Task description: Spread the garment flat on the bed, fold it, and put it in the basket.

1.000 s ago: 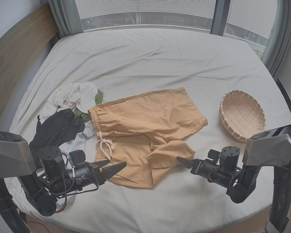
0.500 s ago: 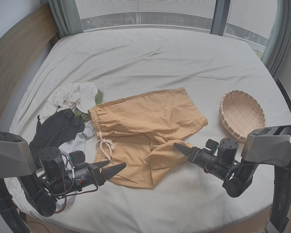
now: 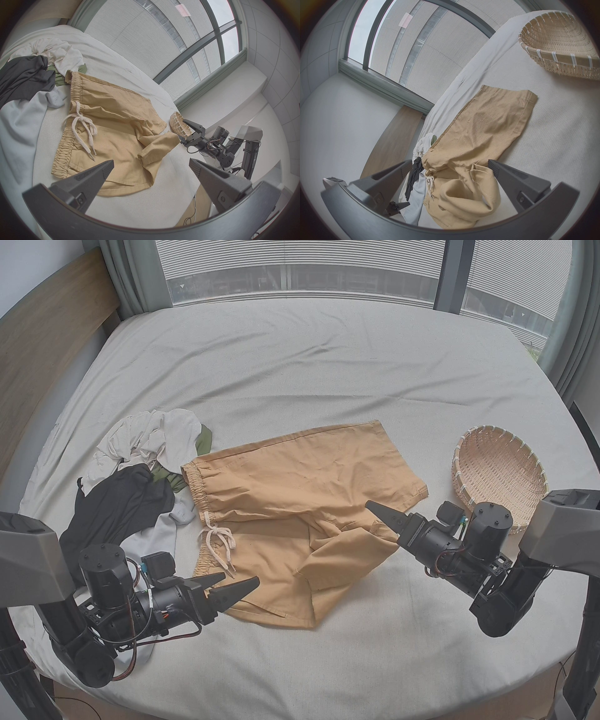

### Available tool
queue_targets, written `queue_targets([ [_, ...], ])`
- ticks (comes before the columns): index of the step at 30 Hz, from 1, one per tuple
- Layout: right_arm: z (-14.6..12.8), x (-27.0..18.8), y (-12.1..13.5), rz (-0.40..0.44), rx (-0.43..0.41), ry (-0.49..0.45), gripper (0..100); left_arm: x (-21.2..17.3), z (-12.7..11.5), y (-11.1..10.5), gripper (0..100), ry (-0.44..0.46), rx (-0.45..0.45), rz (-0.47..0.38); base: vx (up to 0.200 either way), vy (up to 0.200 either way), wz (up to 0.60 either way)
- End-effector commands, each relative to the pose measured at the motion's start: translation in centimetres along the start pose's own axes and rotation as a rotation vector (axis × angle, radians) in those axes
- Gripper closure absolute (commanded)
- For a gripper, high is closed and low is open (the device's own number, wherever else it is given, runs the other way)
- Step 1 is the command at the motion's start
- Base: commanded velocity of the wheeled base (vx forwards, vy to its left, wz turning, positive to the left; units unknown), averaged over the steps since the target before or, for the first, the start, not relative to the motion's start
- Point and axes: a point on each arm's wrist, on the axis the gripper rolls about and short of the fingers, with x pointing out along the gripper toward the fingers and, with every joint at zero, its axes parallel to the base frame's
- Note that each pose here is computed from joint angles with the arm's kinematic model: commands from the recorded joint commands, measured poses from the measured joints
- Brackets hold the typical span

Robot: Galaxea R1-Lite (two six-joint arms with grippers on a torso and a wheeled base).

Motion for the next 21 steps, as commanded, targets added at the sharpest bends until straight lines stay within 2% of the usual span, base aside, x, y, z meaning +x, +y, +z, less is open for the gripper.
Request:
queue_targets([
  [1, -0.6, -0.1, -0.8, -0.029, 0.007, 0.019, 0, -0.1, -0.1, 0.0, 0, 0.004, -0.003, 0.003, 0.0, 0.0, 0.0],
  [11, -3.0, -1.9, -4.1, -0.174, 0.041, 0.11, 0, -0.2, -0.3, 0.1, 0, 0.012, -0.007, 0.007, 0.0, 0.0, 0.0],
  [21, -3.3, -2.7, -4.0, -0.191, 0.05, 0.127, 0, -0.2, -0.4, 0.1, 0, 0.017, -0.011, 0.008, 0.0, 0.0, 0.0],
])
